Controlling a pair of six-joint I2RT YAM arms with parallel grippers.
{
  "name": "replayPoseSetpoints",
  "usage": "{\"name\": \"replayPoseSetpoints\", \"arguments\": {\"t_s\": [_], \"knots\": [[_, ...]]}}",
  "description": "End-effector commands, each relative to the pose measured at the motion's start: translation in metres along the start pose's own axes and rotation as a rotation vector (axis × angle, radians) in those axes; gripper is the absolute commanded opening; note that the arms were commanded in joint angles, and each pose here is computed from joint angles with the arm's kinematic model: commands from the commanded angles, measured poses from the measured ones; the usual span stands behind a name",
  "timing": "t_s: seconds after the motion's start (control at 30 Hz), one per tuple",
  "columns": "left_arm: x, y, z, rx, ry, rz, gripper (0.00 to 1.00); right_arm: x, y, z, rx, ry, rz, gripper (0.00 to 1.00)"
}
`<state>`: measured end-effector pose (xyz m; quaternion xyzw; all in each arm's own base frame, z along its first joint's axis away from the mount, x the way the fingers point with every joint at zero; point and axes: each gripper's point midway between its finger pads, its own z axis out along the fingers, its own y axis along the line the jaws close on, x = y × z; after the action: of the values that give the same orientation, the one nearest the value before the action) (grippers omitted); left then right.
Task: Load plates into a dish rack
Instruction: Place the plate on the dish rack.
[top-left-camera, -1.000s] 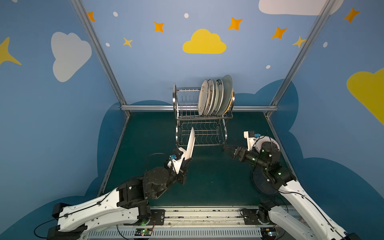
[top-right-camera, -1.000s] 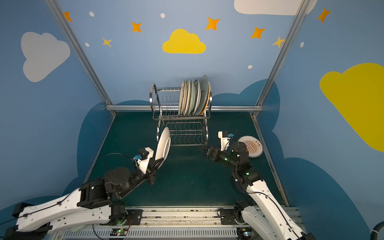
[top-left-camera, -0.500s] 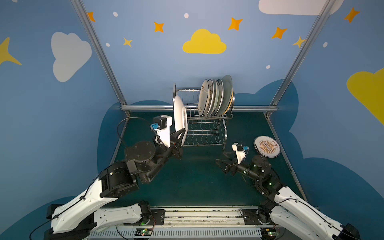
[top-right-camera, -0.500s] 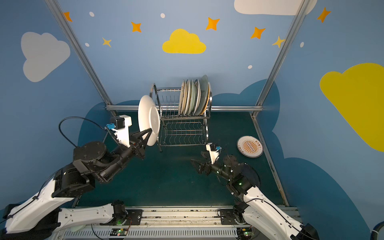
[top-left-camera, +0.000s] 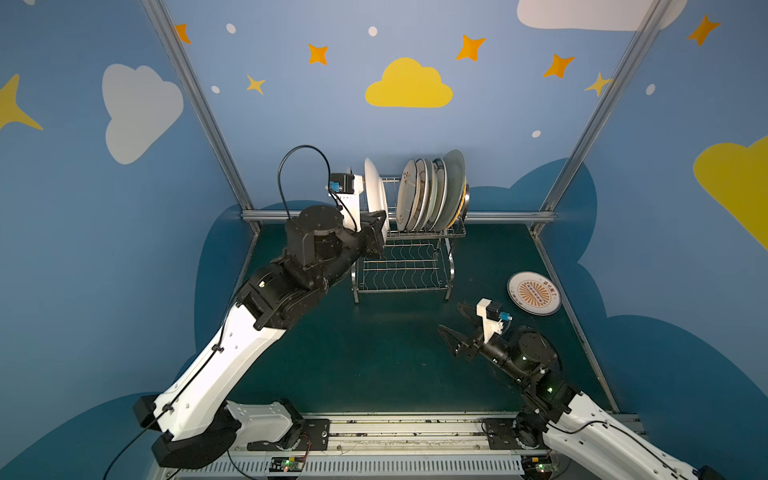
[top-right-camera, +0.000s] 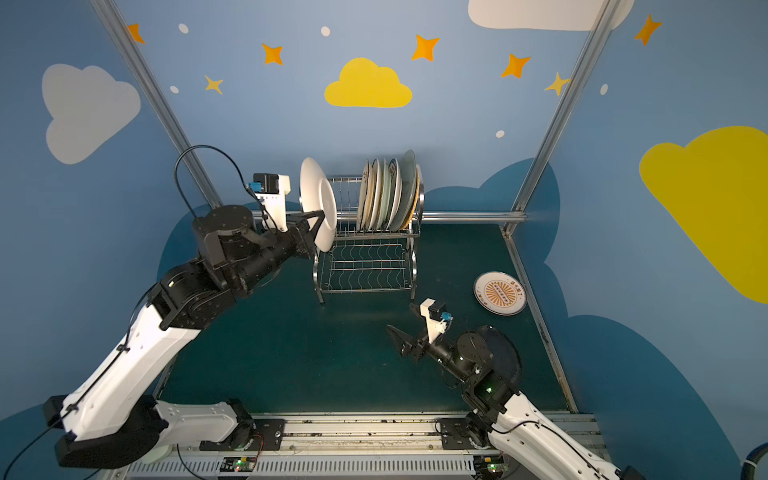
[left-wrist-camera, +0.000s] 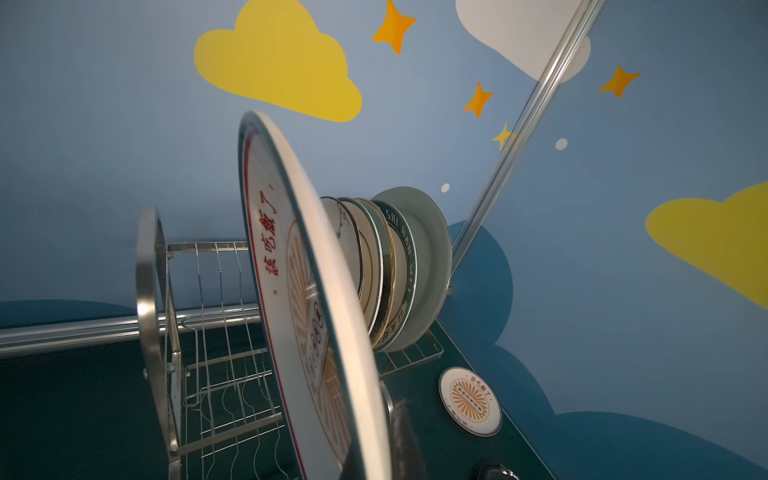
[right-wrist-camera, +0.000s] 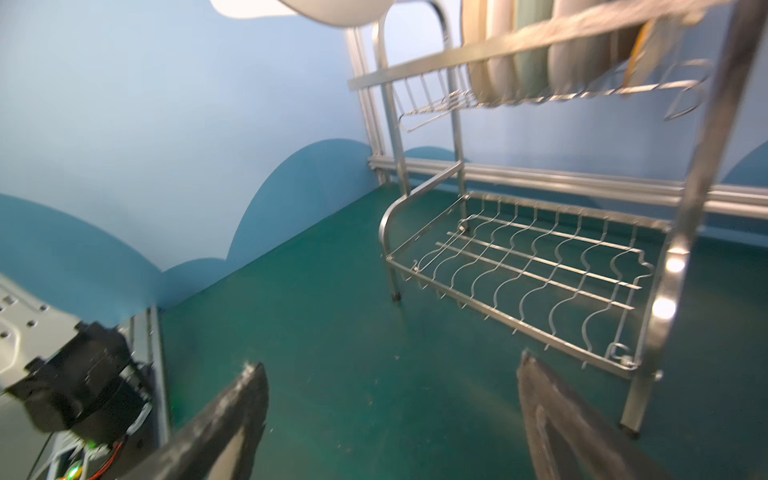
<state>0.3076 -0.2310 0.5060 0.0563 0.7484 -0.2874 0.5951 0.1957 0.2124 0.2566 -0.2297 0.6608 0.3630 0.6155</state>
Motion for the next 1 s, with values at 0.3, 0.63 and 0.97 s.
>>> {"name": "replayPoseSetpoints", "arguments": {"t_s": [0.3,0.63,0.97], "knots": [[-0.026,0.014,0.069,0.014,0.014,0.037,0.04,-0.003,0.008,0.002,-0.033,-0.005,-0.037,0.92],[-0.016,0.037,0.119,-0.032,0.075,0.059,0.04,0.0,0.01,0.004,-0.042,0.014,-0.045,0.92],[-0.003,0.049,0.142,-0.054,0.117,0.063,0.04,0.003,0.012,0.007,-0.049,0.031,-0.046,0.92]]}}
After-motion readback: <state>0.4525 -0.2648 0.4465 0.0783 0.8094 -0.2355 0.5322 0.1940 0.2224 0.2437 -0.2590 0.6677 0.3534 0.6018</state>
